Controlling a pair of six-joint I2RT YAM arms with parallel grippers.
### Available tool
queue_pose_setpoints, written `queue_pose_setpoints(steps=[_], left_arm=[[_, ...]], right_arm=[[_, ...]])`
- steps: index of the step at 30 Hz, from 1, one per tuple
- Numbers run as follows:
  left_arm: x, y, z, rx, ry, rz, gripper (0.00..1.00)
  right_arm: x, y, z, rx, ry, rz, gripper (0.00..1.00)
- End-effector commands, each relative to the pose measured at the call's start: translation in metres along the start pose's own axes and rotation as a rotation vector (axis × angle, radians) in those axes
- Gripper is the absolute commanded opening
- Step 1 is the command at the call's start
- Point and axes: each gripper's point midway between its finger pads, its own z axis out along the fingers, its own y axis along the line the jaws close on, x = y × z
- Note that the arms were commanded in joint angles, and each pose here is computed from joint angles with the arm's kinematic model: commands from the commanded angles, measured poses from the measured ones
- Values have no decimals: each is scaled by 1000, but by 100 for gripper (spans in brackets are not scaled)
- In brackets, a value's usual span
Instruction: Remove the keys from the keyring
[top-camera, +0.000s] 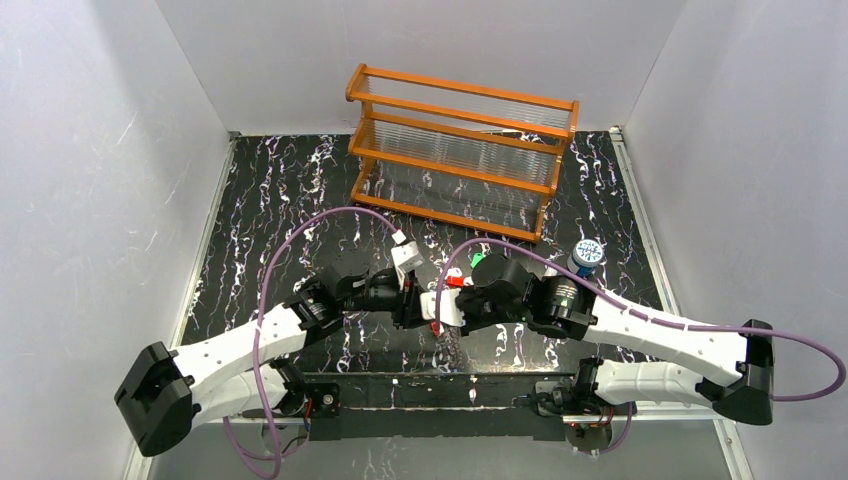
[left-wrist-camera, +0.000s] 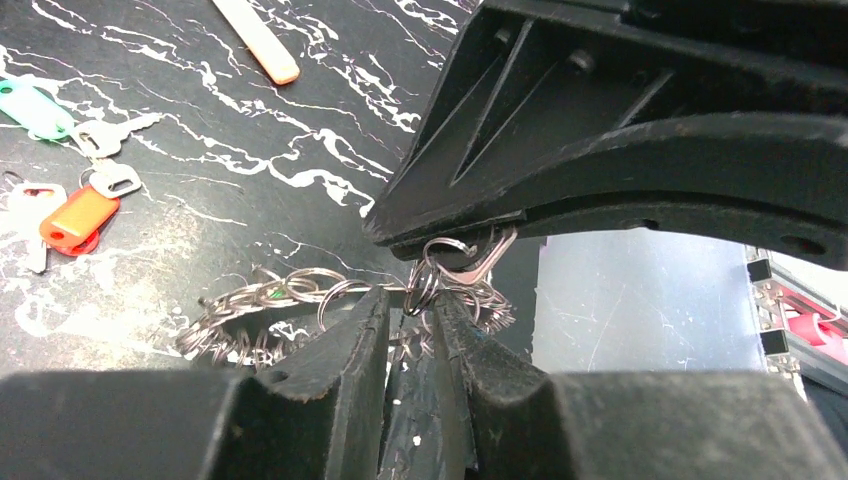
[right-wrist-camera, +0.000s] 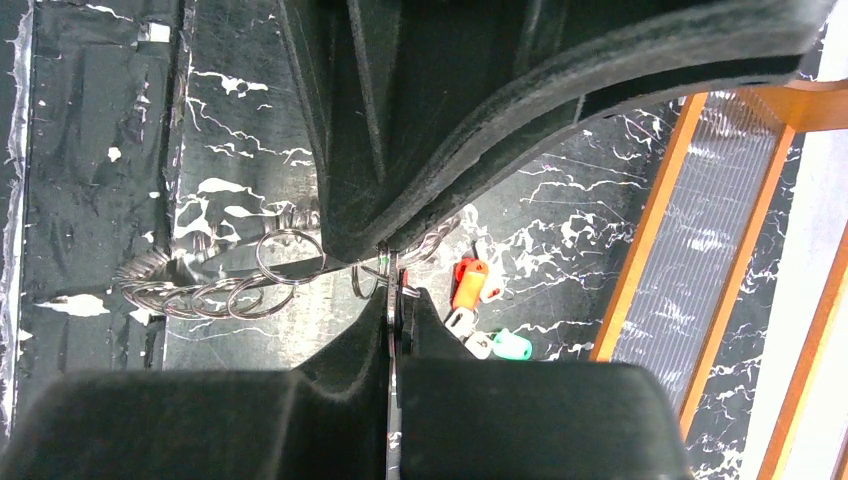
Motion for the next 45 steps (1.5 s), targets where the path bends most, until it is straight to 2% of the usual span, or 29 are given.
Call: queue_pose_setpoints(steps=[1, 8, 11, 18, 27, 38, 41, 44, 45], left_arm=[[1, -2, 0, 19, -17, -9, 21], [1, -3, 1, 29, -12, -8, 11], [-2, -5, 0, 33, -18, -7, 0], [-9, -10, 1, 43, -17, -23, 0], [-6, -19, 2, 24, 78, 80, 0], [-19, -29, -6, 32, 47, 235, 0], [-28, -24, -8, -13, 20, 249, 0], [-26, -7, -12, -116, 22, 246, 6], [-23, -1, -15, -149, 36, 243, 11]], right_arm=[[-38, -24, -17, 81, -128, -24, 1], [-41, -22, -16, 64, -138, -25, 1], [-42, -22, -16, 60, -142, -24, 1], [-44, -21, -13, 47, -138, -24, 1], [-41, -28, -8, 58, -89, 31, 1], [-33, -19, 4, 10, -38, 102, 1], [-29, -18, 6, 15, -19, 125, 1], [-22, -17, 8, 19, 11, 148, 1], [-19, -17, 8, 25, 28, 159, 1]])
